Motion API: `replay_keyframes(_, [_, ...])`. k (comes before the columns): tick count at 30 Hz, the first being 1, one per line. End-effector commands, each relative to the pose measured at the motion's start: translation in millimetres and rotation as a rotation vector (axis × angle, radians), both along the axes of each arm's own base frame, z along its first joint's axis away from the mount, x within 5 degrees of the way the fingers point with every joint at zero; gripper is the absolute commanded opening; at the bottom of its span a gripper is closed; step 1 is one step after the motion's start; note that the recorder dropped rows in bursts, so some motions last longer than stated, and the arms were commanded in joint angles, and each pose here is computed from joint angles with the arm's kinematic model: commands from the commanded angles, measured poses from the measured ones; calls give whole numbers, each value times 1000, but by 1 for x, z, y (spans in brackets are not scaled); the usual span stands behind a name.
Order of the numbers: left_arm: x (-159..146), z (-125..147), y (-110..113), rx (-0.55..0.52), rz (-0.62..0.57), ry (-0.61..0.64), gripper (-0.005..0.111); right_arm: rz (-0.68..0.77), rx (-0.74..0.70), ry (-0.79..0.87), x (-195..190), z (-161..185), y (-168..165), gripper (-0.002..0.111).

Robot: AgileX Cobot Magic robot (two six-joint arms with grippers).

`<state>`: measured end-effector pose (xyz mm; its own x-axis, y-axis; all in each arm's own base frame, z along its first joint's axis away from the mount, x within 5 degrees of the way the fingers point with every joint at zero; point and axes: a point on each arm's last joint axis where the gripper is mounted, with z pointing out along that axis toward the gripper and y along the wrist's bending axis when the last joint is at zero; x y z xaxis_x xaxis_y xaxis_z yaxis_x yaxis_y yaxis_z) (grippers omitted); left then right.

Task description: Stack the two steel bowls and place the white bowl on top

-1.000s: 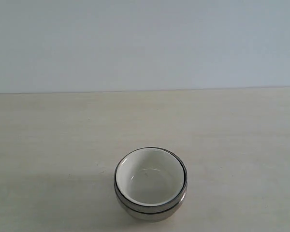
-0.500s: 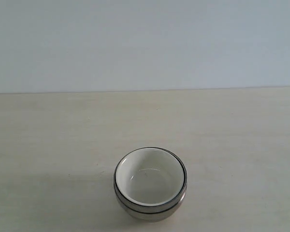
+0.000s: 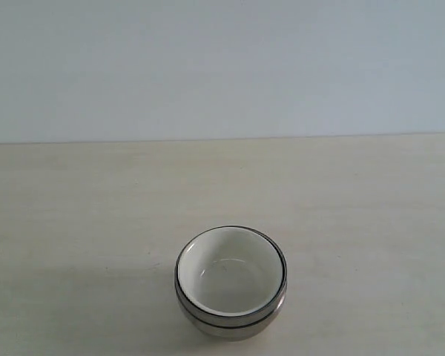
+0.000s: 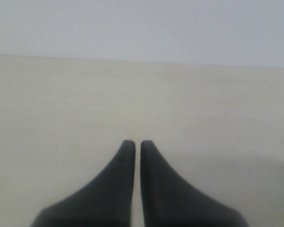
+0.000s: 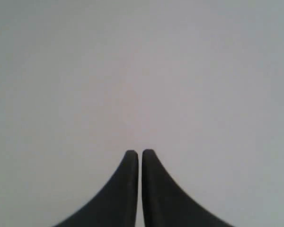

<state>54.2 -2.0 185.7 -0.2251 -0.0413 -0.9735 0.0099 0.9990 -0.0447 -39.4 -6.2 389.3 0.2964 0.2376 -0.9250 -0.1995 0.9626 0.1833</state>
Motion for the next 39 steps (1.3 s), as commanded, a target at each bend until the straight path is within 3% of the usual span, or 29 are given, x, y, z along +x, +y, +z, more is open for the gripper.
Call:
replay_keyframes(1, [0, 0, 0, -5, -3, -7, 4, -70, 5, 69, 1, -6, 4, 0])
replay_keyframes(6, [0, 0, 0, -5, -3, -7, 4, -69, 7, 185, 3, -16, 4, 0])
replay_keyframes(18, [0, 0, 0, -5, -3, -7, 4, -69, 6, 189, 3, -17, 4, 0])
replay_keyframes(27, [0, 0, 0, -5, -3, -7, 4, -122, -113, 52, 8, -12, 3, 0])
replay_keyframes(30, [0, 0, 0, -5, -3, -7, 4, -117, -112, 10, 38, -39, 6, 0])
replay_keyframes(39, [0, 0, 0, -5, -3, -7, 4, -78, -247, 290, 90, -159, 11, 0])
